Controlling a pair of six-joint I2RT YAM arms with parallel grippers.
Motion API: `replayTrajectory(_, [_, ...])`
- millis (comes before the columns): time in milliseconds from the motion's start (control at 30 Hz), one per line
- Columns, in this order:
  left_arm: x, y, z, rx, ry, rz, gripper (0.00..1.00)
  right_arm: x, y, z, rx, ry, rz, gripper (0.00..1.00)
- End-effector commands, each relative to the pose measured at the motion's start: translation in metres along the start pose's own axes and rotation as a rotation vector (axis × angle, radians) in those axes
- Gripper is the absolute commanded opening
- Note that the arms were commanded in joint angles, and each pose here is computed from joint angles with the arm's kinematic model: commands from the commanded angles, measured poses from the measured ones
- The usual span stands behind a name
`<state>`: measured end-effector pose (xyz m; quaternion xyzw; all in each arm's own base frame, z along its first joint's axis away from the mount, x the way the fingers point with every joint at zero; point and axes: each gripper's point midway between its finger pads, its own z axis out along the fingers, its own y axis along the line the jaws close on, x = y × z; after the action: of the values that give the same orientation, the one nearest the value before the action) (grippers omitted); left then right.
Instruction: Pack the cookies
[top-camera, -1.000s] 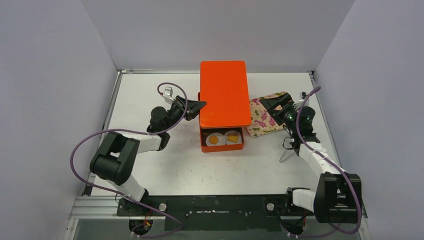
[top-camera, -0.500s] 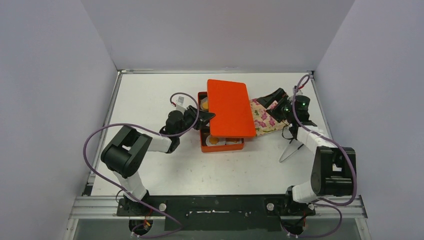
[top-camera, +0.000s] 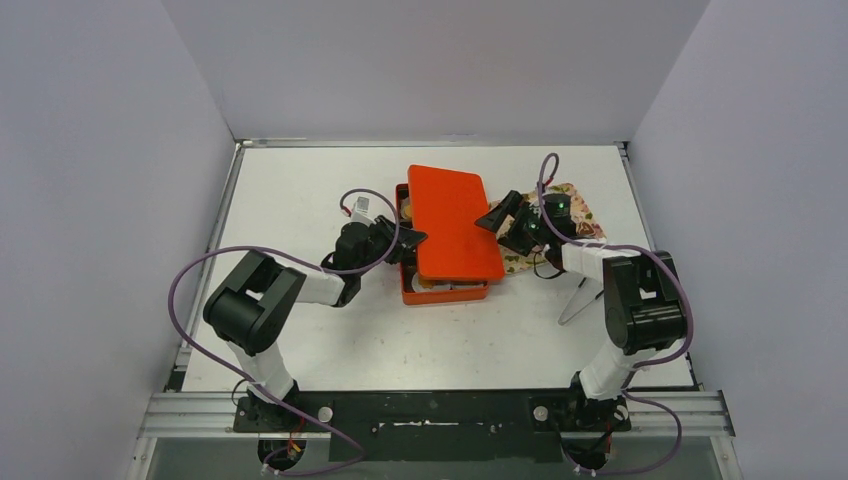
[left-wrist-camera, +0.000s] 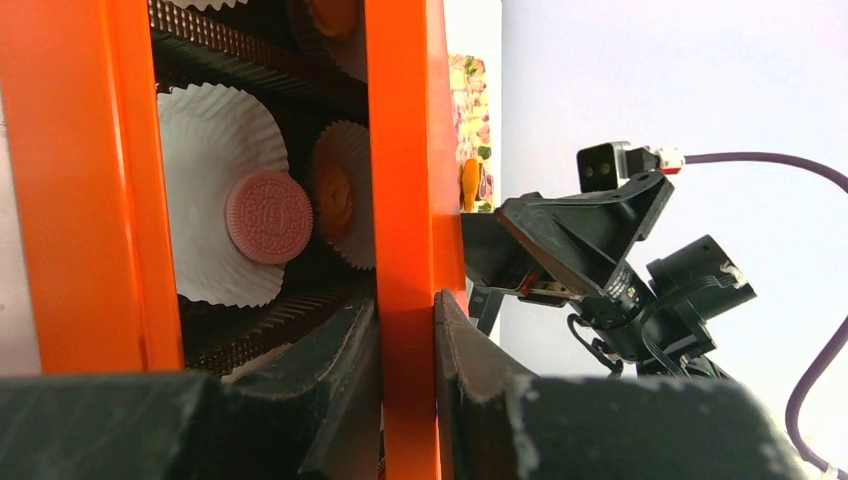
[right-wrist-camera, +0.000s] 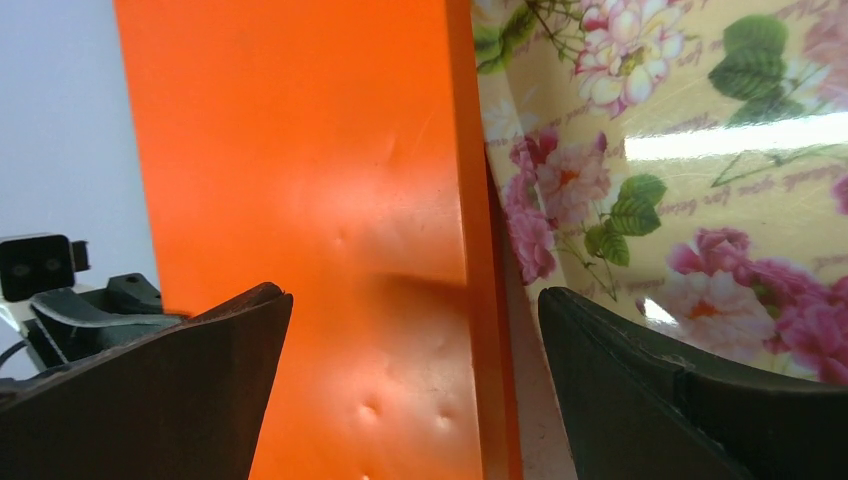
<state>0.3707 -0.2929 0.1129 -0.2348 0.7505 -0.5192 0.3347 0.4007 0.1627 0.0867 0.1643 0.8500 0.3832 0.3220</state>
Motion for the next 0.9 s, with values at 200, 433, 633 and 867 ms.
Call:
replayTrajectory(200, [-0.01,-0.018,-0.001,0.015,-0.023,0.089,0.0,0.0,0.026,0.013,-0.045,0.006,-0.115,1.0])
replayTrajectory(433, [-0.01,-0.015,-0.007,-0.065,0.005,0.15,0.02,0.007,0.025,0.013,0.003,0.03,-0.176,1.0])
replayTrajectory(633, [-0.008,-0.01,-0.017,-0.099,0.007,0.151,0.02,0.021,0.027,0.014,0.046,0.054,-0.222,1.0])
replayTrajectory(867, [-0.006,-0.011,-0.024,-0.109,0.018,0.15,0.08,0.029,0.032,0.012,0.08,0.04,-0.265,1.0])
